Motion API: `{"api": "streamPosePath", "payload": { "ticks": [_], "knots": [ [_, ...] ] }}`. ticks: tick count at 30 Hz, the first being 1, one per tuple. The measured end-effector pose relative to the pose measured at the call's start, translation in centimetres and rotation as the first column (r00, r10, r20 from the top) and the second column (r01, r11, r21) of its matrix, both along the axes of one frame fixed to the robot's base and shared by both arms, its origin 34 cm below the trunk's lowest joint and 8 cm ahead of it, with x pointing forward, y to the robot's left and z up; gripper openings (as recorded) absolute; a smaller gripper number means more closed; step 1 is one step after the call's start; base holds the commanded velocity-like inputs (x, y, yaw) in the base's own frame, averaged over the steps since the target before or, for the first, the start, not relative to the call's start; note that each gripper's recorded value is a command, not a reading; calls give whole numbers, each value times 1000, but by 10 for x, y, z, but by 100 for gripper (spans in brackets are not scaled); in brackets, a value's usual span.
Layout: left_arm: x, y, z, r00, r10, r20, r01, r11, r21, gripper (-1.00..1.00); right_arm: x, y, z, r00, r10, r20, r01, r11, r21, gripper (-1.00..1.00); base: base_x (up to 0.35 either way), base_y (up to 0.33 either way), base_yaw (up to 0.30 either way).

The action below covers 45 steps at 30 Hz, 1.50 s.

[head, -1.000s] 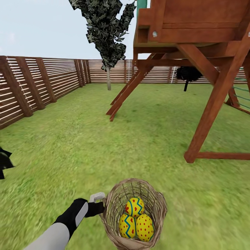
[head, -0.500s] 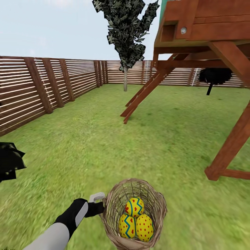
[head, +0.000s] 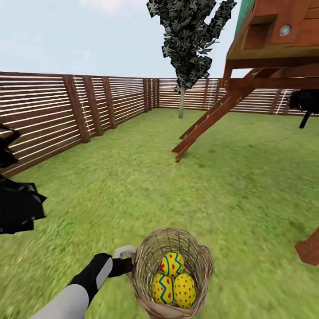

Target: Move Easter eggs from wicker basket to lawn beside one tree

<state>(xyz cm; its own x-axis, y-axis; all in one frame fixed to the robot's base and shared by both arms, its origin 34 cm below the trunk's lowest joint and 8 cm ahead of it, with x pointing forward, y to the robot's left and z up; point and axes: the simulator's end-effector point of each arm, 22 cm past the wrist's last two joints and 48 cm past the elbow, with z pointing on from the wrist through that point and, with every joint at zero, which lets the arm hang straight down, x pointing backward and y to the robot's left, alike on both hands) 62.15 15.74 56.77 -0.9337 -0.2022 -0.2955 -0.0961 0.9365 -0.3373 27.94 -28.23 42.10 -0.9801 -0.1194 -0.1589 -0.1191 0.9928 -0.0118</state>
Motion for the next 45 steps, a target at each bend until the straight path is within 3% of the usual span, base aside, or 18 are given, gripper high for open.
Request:
{"api": "streamPosePath", "payload": {
  "ticks": [4,6,8,27,45],
  "knots": [
    [0,0,0,1000,-1,1,1,1000,1,-100,-1,-1,0,1000,7,-6,-7,1000,-4,100,319,-93,37],
    [0,-2,1,1000,1,0,-1,1000,-4,-100,-2,2,0,997,72,-12,-72,997,-5,100,319,-93,1],
    [0,-1,0,1000,-1,1,1,1000,-1,-100,-1,5,0,996,87,-6,-87,996,-1,100,319,-93,69],
    [0,-1,1,1000,0,1,0,1000,-1,-100,0,7,0,996,90,0,-90,996,1,100,319,-93,287],
    [0,2,0,1000,-1,2,1,1000,4,-100,2,6,0,996,93,3,-93,996,-1,100,319,-93,10]
  ]
}}
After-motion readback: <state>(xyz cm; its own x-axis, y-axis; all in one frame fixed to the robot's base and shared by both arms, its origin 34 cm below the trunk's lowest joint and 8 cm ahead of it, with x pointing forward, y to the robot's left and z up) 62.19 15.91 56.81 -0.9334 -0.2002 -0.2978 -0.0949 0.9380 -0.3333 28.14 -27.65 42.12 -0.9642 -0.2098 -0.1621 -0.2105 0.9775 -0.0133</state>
